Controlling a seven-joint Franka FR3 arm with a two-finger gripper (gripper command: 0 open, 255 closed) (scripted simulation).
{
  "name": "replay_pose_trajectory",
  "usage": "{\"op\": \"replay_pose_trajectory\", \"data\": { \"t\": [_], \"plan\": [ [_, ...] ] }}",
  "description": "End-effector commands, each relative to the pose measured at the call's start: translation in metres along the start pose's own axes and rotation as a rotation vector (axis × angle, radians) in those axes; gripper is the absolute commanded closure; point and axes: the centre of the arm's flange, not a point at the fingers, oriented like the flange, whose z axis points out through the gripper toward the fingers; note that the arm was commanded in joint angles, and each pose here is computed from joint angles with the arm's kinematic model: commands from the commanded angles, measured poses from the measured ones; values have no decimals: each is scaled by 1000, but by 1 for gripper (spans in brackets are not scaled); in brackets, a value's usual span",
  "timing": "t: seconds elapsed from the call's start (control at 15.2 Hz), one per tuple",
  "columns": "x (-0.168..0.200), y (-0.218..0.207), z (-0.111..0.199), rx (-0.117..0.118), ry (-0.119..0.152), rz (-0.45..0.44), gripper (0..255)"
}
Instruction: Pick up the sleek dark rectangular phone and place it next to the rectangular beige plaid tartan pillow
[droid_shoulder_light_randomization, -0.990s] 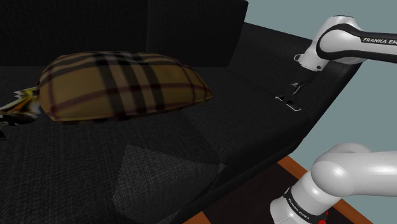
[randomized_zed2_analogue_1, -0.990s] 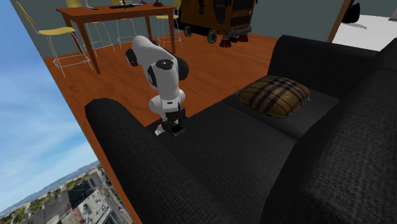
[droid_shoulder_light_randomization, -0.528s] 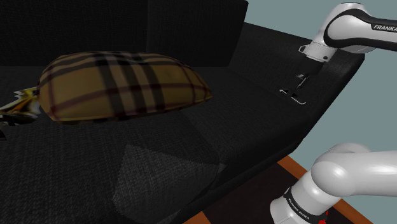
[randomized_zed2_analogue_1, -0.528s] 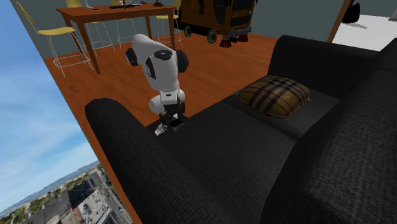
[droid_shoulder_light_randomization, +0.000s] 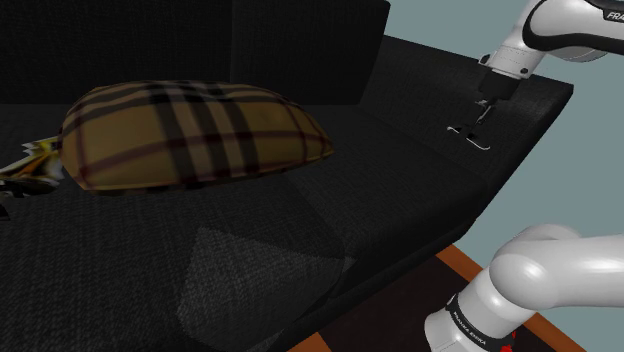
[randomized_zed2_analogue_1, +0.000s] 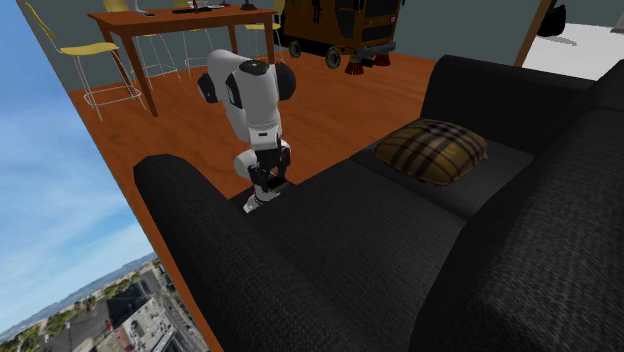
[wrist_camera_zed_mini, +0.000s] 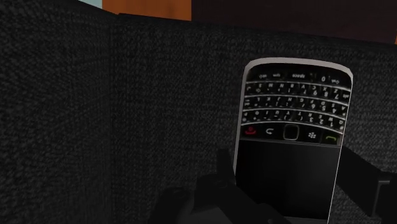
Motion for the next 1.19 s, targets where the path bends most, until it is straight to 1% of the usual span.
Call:
{"op": "replay_pose_trajectory", "data": {
  "t": [0.0, 1.12],
  "plan": [
    [0, 0, -10, 0, 0, 0, 255],
    [4, -2, -100, 0, 0, 0, 255]
  ]
}}
